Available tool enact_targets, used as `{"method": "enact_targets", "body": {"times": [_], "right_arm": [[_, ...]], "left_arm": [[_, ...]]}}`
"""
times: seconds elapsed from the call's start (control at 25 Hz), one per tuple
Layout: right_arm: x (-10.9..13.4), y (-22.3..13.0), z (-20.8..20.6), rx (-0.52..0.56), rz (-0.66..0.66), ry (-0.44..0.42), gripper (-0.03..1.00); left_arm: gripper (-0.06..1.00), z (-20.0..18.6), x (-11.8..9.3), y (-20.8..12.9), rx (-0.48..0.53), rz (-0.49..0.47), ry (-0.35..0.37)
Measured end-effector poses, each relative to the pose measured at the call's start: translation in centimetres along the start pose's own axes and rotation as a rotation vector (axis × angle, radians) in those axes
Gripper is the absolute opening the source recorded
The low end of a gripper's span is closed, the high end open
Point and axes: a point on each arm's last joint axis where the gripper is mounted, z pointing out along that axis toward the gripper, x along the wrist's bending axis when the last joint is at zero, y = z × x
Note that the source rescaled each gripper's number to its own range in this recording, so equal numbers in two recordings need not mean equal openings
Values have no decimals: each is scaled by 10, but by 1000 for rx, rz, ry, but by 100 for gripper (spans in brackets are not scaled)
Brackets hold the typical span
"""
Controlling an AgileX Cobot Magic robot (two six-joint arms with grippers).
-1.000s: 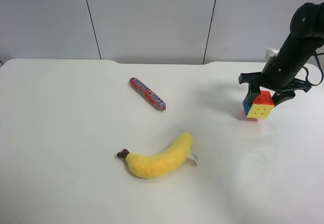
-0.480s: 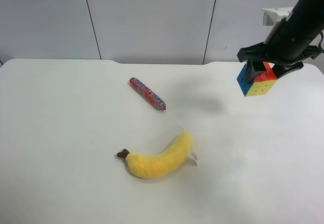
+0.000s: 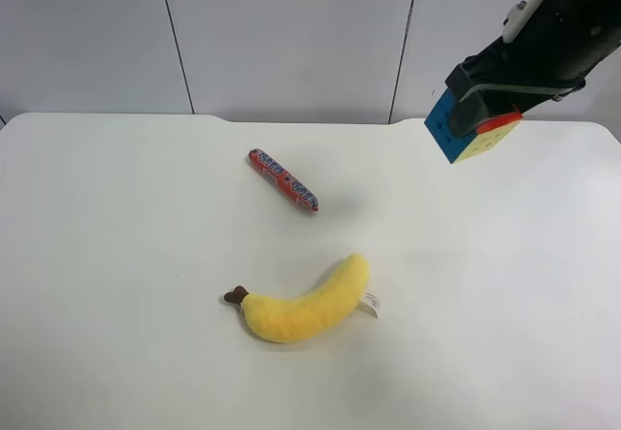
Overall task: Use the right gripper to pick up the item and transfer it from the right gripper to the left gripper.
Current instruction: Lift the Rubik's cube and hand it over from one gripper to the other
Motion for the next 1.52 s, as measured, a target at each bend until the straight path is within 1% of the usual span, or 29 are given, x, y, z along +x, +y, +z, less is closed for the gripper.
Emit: {"method": "enact_targets", "body": {"times": [0.24,0.4,0.48,0.56,0.68,0.76,1.0,1.16,1.28,1.44,1.52], "right_arm": [[39,-12,6,-22,-226,59,1],[70,-13,8,-101,-381,110,1],[86,-16,8,-141,-453,137,1],[98,-19,9,-175,-499,172,1],[110,-25,14,-202,-553,224,1],[116,-30,17,-218,-589,255,1],[137,-40,19,-258,-664,316,1],[145,-41,17,-294,-694,328,1],[150,-43,15,-304,-735,338,1],[164,-49,11,-335,-800,372,1],[172,-53,9,-347,-822,390,1]], "left_arm": [[100,2,0,1,15,0,0],[100,12,-1,6,91,6,-2],[100,17,-2,9,134,4,-17],[100,20,-6,14,165,-7,-64],[100,25,-12,21,209,-23,-138],[100,30,-16,22,262,-24,-194],[100,48,-42,27,462,-86,-444],[100,59,-57,36,540,-142,-579],[100,64,-65,52,552,-167,-645],[100,69,-72,76,548,-158,-689],[100,73,-75,86,565,-149,-705]]}}
